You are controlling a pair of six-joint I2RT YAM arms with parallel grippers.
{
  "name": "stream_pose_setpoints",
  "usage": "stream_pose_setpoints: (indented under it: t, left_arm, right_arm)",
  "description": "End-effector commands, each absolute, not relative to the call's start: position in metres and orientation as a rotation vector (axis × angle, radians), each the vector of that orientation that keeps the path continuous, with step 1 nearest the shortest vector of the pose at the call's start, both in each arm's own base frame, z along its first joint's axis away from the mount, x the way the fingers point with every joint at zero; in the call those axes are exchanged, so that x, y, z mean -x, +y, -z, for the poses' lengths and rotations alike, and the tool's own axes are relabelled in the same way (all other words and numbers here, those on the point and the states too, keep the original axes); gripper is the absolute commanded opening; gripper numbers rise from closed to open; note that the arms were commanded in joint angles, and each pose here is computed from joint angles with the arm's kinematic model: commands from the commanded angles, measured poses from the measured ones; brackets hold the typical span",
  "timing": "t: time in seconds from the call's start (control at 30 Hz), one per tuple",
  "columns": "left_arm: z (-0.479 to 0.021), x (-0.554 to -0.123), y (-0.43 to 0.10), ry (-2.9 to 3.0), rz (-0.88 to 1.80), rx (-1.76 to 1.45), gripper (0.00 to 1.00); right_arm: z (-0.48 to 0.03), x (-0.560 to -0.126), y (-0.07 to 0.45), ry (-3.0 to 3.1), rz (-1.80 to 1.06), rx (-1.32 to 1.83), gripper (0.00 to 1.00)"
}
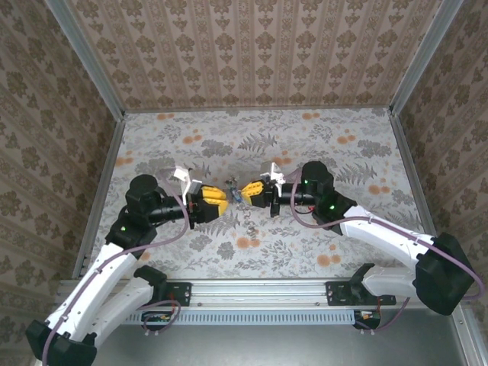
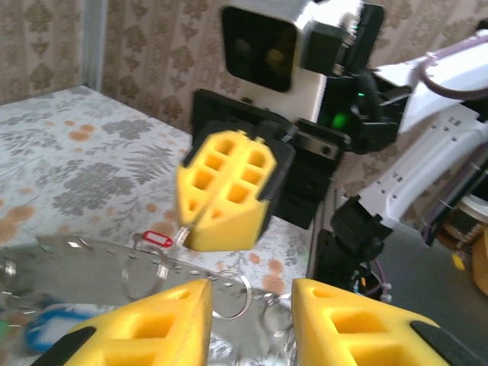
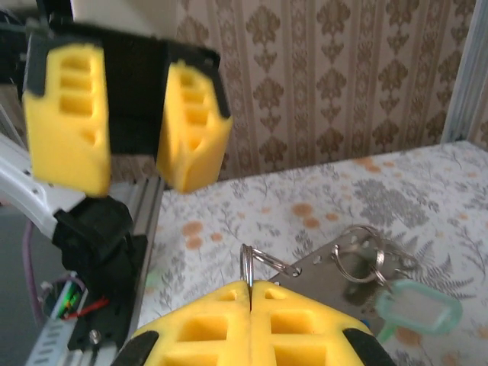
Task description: Put the keys on the keyring
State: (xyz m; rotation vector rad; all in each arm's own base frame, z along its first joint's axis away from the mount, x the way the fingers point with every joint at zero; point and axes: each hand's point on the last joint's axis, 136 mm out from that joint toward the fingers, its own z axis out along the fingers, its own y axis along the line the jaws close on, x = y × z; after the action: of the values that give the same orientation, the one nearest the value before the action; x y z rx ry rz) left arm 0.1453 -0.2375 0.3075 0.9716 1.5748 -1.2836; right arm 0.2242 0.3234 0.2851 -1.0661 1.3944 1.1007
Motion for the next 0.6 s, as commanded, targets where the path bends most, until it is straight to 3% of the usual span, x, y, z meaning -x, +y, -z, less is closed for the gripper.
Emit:
stream_pose_setpoints:
  t: [0.0,0.57]
  left_arm:
    - [-0.339,-0.134,-0.240,1.404,1.250,-1.053,0.33]
    - [-0.352,-0.127,-0.253,1.301,1.256,-1.111,0.33]
  right_arm:
    - [-0.332,-0.208,0.321,1.193,-1.202,1.039,0.00]
    - [-0.358,-0.190,0.314,1.084,-1.296,1.035,0.00]
